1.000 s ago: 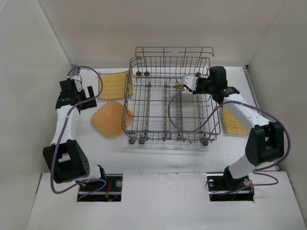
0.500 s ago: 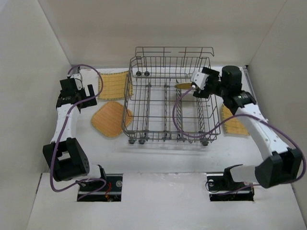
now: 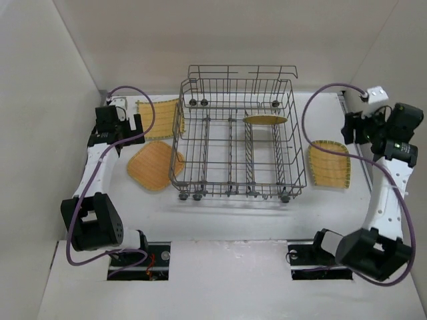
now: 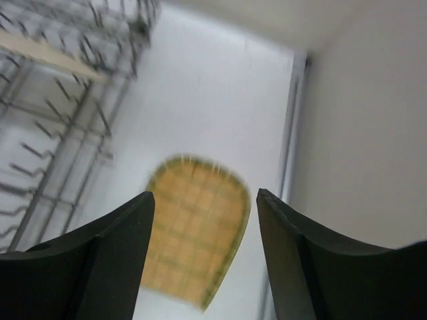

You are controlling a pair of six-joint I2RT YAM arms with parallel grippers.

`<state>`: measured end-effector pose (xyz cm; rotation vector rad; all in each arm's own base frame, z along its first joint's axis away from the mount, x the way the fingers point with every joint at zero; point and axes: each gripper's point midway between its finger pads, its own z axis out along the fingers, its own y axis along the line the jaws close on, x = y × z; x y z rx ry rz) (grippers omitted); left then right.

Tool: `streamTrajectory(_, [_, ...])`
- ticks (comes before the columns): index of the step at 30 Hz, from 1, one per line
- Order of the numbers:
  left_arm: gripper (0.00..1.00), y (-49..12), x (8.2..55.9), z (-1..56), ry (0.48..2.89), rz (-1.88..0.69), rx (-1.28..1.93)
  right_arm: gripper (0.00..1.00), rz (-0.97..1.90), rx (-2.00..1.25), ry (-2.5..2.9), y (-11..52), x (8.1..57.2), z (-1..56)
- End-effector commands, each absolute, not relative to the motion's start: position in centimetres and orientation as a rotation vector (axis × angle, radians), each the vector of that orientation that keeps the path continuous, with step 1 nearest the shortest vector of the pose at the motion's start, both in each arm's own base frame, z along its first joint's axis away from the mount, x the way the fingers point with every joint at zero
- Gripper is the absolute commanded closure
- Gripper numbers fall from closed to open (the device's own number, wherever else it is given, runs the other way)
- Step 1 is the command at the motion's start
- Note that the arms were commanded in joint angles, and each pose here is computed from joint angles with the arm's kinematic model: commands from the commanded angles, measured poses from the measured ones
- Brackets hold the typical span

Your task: Load the plates into the dish rack

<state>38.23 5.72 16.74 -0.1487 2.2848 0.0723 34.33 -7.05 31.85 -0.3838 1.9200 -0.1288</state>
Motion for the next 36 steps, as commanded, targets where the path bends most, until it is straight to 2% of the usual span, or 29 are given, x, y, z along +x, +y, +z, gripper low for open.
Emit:
streamTrajectory(1, [0.01, 5.3, 38.9, 19.7, 2.184, 0.072, -0.118, 0.29, 0.147, -0.085, 2.170, -8.7, 30.6, 24.8])
streamTrajectory(7, [0.01, 5.2, 38.7, 19.8, 2.179, 0.068, -0.112, 0.34, 0.399, 0.185, 2.263, -11.8, 29.4, 20.4])
streamTrajectory(13, [0.01, 5.6, 38.3, 20.1, 2.178, 0.064, -0.118, 0.35, 0.568, 0.292, 2.272, -12.5, 30.4, 17.2])
streamTrajectory(23, [0.01, 5.5, 38.5, 22.2, 2.161, 0.064, -0.073, 0.37, 0.463, 0.300, 2.352, -16.8, 31.2, 12.1])
streamTrajectory(29, [0.01, 5.6, 38.8, 22.6, 2.166, 0.066, -0.072, 0.34, 0.357, 0.286, 2.404, -18.7, 30.6, 11.8])
streamTrajectory(36, [0.01, 5.2, 39.8, 23.2, 2.156, 0.068, -0.061, 0.40, 0.329, 0.292, 2.493, -20.1, 30.8, 10.2])
